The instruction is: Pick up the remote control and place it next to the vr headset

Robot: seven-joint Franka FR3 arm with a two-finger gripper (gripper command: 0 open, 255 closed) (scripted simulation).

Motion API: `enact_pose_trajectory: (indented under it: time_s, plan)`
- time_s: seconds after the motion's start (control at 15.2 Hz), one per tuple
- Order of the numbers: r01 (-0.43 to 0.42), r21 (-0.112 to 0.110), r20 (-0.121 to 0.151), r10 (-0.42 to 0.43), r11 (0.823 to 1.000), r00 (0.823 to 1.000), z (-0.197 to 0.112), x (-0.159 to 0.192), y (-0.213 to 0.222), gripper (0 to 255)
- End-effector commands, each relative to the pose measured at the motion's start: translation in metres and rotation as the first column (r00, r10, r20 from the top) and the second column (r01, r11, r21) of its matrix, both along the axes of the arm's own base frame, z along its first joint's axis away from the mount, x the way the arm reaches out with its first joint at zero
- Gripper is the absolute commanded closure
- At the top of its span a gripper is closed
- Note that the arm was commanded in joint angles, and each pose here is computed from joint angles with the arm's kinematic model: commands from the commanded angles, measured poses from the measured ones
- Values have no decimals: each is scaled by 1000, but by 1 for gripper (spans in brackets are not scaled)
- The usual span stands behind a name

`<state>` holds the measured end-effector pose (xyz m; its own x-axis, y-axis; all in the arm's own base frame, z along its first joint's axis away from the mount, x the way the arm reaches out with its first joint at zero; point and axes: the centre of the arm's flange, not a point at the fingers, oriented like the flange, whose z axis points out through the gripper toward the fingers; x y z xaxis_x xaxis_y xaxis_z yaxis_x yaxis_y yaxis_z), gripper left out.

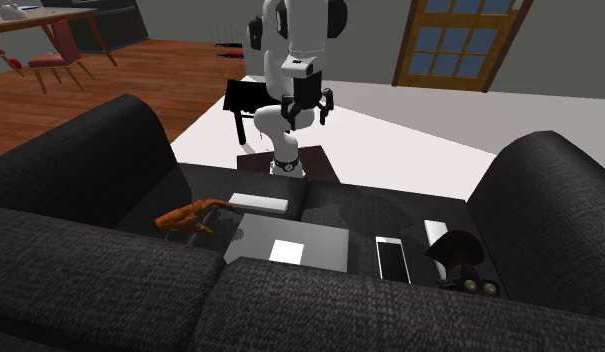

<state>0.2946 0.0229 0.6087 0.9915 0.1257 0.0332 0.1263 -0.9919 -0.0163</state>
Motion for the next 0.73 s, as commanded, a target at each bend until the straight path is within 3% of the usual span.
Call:
enact_pose_trajectory:
  time_s: [0.0,0.33,0.66]
  plan:
    - [0,0,0,0,1000,1000,0,0,0,0]
    - [-180,-20,7,180,984,984,-53,-14,-35,0]
    - [-353,-40,10,354,935,935,-106,-21,-72,0]
